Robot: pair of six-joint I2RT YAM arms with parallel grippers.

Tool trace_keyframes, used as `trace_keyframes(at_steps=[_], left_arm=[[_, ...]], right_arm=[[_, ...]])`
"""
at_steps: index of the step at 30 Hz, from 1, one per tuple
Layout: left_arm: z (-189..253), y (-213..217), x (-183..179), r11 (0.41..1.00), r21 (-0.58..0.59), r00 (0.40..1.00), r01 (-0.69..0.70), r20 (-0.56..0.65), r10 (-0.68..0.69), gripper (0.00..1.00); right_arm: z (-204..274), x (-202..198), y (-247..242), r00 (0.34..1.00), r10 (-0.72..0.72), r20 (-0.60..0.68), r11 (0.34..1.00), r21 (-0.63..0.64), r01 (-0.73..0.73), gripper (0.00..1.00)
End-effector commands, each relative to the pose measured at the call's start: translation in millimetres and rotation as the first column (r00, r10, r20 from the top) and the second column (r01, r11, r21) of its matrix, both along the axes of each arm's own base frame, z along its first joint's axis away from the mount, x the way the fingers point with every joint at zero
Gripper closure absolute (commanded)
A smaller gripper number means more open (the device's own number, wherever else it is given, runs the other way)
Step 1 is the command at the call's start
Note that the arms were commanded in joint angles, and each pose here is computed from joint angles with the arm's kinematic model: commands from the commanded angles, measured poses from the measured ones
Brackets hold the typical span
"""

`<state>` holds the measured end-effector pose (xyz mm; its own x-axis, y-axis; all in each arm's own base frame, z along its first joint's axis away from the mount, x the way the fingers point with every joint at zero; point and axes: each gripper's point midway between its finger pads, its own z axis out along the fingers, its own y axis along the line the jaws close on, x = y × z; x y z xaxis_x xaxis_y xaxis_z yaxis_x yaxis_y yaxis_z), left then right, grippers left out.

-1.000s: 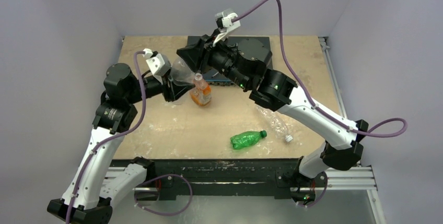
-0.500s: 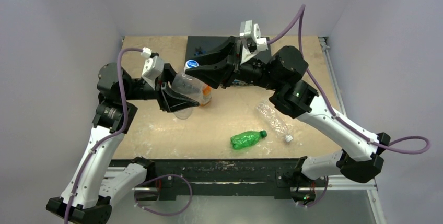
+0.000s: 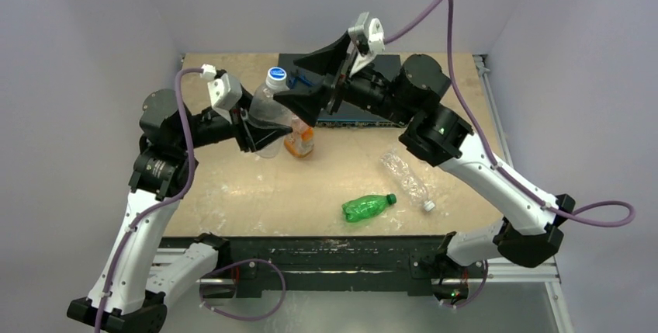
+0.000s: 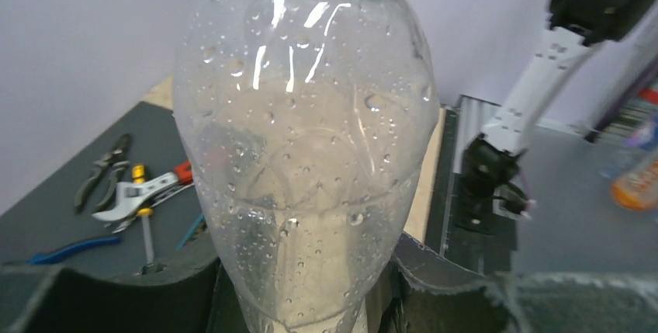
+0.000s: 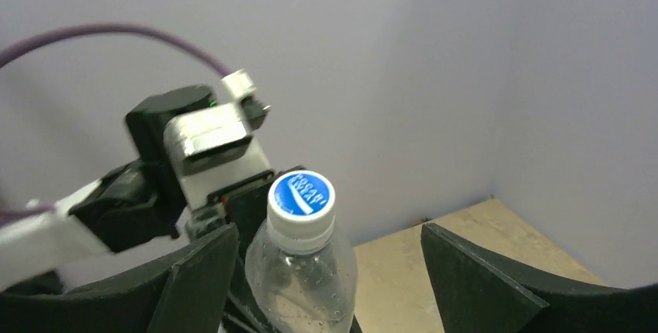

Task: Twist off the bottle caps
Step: Unscrew the bottle cap from the plastic bottle.

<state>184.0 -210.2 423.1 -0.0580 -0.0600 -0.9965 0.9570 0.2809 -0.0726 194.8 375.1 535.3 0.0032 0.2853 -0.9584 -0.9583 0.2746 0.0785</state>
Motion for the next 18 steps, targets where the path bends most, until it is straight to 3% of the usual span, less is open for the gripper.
trace_keyframes(at_steps=[1, 5, 12, 18], left_arm=[[-2.9, 26.9, 43.8, 0.956, 0.055, 0.948, -0.288, 0.156, 0.277, 0.79], [-10.9, 38.7, 58.5, 0.921, 0.075, 0.91, -0.382, 0.206, 0.36, 0.79], [-19.4, 41.4, 62.0, 0.912, 0.102, 0.905, -0.398, 0.207, 0.372, 0.79], [-24.4, 41.2, 62.5, 0.912, 0.112, 0.908, -0.396, 0.195, 0.37, 0.78]], right_arm=[[6.7, 47.4, -12.9, 0.955, -0.254, -0.155, 0.967, -0.019, 0.254, 0.14], [4.2, 59.8, -0.3, 0.924, -0.323, -0.203, 0.947, -0.071, 0.315, 0.2], [1.8, 65.8, 16.7, 0.923, -0.329, -0.201, 0.944, -0.077, 0.32, 0.28], [10.3, 66.1, 18.8, 0.926, -0.319, -0.203, 0.947, -0.041, 0.317, 0.5]])
